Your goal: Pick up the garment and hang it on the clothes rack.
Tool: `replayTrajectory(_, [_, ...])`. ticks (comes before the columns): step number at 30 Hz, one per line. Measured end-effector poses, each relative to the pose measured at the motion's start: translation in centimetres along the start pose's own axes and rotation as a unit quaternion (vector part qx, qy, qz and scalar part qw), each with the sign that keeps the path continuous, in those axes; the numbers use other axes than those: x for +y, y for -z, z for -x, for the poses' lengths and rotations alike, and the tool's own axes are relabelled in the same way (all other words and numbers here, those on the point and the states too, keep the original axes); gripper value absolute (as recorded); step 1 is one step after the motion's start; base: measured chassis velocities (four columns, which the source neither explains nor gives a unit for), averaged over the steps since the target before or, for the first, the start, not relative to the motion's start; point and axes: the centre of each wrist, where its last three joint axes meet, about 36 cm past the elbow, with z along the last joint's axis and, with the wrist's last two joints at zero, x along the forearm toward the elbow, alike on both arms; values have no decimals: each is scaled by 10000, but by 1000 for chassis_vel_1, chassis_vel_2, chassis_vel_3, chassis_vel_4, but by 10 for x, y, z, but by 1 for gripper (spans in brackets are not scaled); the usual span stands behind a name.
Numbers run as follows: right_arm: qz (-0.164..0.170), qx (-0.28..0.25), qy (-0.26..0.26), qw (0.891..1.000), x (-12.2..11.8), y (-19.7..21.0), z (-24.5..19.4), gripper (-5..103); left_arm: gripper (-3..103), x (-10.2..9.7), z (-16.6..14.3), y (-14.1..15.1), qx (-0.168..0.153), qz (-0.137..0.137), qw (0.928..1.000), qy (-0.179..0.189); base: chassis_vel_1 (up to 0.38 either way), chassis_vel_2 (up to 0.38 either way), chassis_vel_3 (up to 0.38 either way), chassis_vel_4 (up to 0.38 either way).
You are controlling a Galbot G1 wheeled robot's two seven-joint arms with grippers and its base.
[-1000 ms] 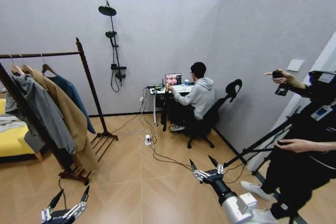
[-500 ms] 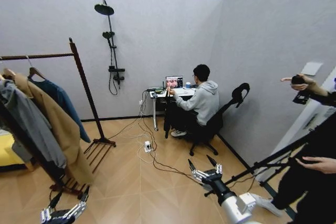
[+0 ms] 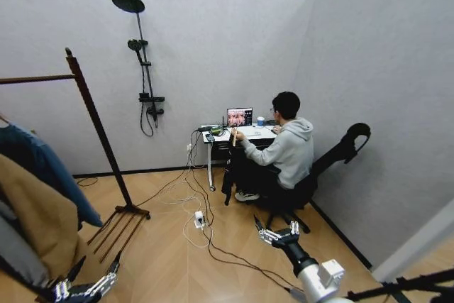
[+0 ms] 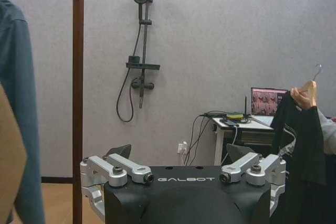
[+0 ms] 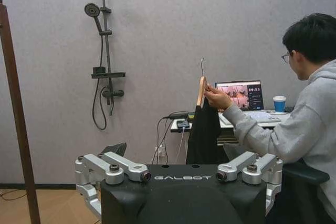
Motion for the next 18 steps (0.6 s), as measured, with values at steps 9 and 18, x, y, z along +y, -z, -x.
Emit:
replayTrajectory(9, [61, -23, -3, 10000, 0, 0, 0, 100, 100, 0, 0, 0, 0, 0, 10000, 2, -345, 335, 346, -339])
replayTrajectory(18, [119, -120, -18, 9999, -1, -2, 4, 100, 100, 0, 0, 0, 0, 0, 10000, 2, -312, 317, 316, -318])
